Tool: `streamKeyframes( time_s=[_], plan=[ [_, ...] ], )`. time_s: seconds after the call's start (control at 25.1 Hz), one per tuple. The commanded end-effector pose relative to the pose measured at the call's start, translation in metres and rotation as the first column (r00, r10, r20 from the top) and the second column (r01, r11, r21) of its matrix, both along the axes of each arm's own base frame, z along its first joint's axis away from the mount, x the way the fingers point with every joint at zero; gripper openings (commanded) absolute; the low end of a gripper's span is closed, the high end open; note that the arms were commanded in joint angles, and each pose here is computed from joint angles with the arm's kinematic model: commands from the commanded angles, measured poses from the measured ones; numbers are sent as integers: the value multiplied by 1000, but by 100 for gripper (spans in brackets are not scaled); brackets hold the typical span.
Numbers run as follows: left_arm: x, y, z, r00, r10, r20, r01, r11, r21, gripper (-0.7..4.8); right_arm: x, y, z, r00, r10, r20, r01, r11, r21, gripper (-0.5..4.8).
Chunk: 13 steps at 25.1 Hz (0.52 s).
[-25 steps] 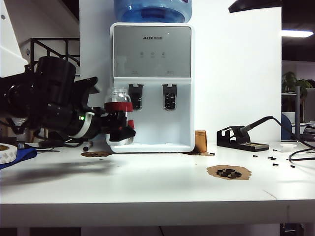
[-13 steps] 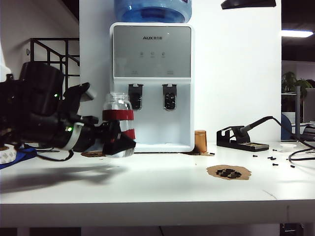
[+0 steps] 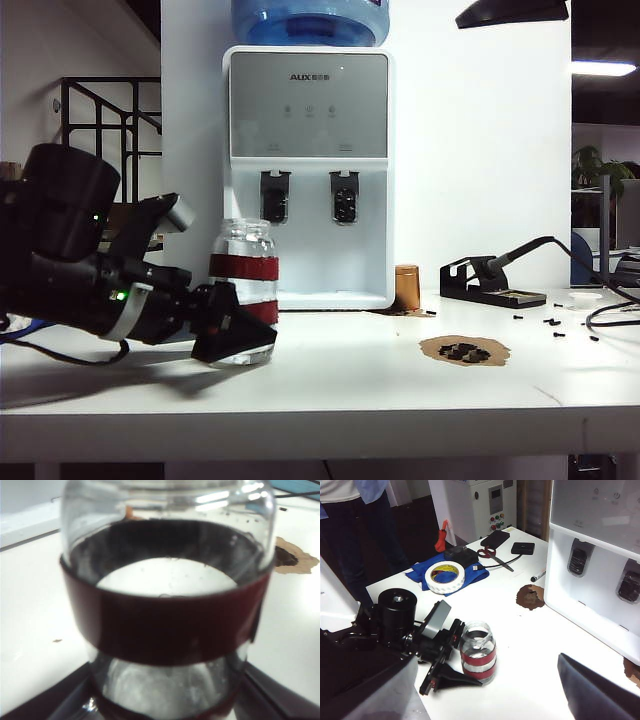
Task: Pick up the water bottle with two loops of red belts, then reach the front water dispenser and gently press the gray-black baffle horizontally to get a little water.
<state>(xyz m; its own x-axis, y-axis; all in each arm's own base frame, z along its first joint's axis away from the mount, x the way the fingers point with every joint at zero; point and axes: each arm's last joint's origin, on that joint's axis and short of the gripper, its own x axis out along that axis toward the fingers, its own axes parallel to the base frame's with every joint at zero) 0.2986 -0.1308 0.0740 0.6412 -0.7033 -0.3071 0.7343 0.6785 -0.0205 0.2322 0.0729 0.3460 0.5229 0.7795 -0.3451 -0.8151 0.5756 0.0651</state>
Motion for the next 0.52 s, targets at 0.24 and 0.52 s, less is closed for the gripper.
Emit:
streamKeyframes(
  time_s=[0.24,0.52],
  plan=[
    [0,0,4,999,-12,34,12,1000,5,-4,-1,0,3,1000,2,19,-2,1000,1,479],
    [-1,0,0,1000,-14,6,14,1000,20,-4,-1,0,3,1000,2,21,-2,1000,0,479]
  ],
)
